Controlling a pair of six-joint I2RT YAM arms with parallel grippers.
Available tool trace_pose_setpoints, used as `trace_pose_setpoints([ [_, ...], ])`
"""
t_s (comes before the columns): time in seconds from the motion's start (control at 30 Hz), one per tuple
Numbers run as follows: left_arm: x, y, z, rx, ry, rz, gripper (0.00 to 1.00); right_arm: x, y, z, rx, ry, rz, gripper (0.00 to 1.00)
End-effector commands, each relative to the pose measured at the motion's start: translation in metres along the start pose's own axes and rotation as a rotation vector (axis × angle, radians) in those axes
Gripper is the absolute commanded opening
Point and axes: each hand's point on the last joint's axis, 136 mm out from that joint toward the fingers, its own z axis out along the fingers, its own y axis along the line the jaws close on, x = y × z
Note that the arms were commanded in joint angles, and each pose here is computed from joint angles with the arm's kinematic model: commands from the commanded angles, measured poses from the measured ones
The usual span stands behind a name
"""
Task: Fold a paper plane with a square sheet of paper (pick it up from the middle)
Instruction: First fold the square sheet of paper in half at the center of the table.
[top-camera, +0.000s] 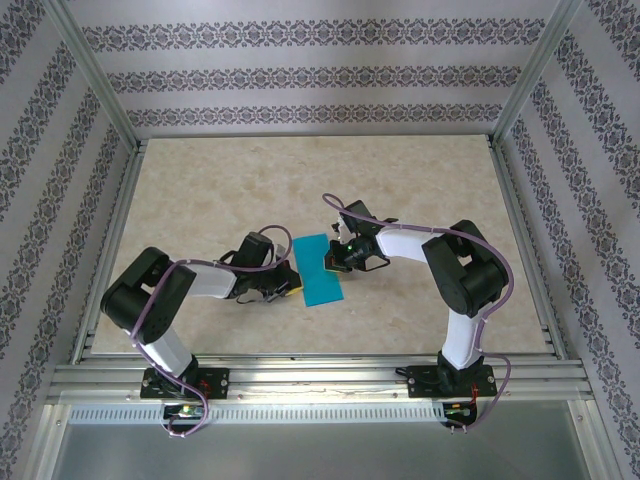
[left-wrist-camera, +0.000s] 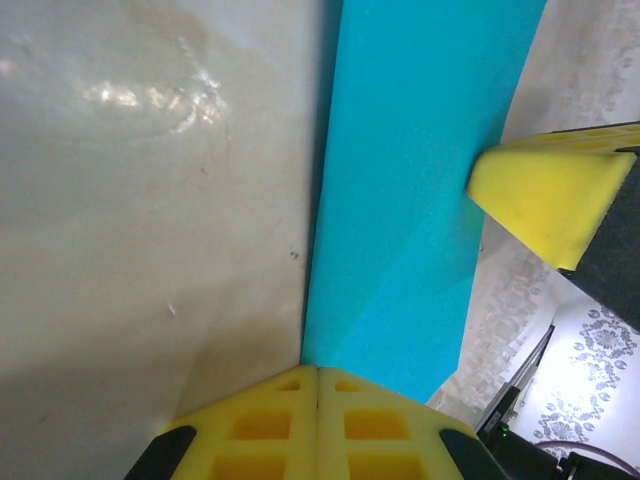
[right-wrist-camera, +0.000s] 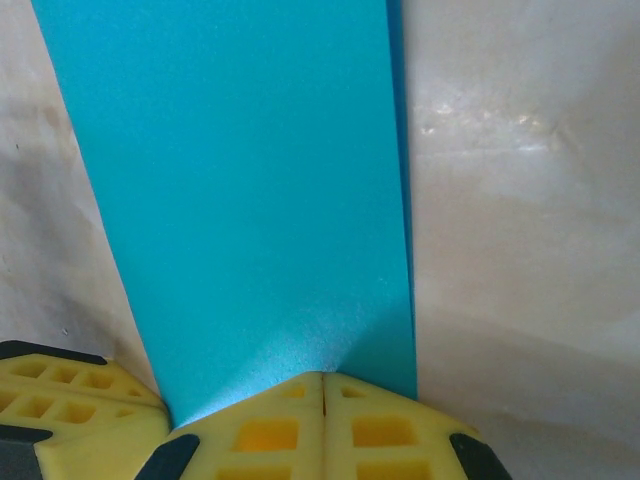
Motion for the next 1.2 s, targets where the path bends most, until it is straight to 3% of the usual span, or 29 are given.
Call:
trace_pose_setpoints([
  [0.0,0.013,0.026,-0.003,-0.106,0.008,-0.051,0.02,0.039,-0.052,0.01,0.182,0.119,0.084,0.0],
  [0.2,0.004,-0.016,-0.024,-0.06,-0.036,0.033,0.03,0.039,-0.051,0.009,0.181,0.118,0.083,0.0],
  [0.4,0.013,-0.05,-0.007,0.029,0.016,0.073,0.02,0.039,-0.051,0.008,0.183,0.114,0.083,0.0],
  [0.57,0.028,-0.031,0.011,-0.032,0.07,0.058,0.01,0.039,-0.052,0.008,0.184,0.115,0.086,0.0],
  [0.83,0.059,0.013,0.013,-0.116,0.144,0.018,0.01,0.039,-0.052,0.008,0.181,0.115,0.085,0.0],
  [1.07,0.064,-0.004,-0.008,-0.15,0.157,0.108,0.02,0.039,-0.052,0.009,0.185,0.118,0.084,0.0],
  [1.17,0.06,-0.03,-0.019,-0.106,0.139,0.178,0.04,0.039,-0.05,0.009,0.174,0.121,0.081,0.0],
])
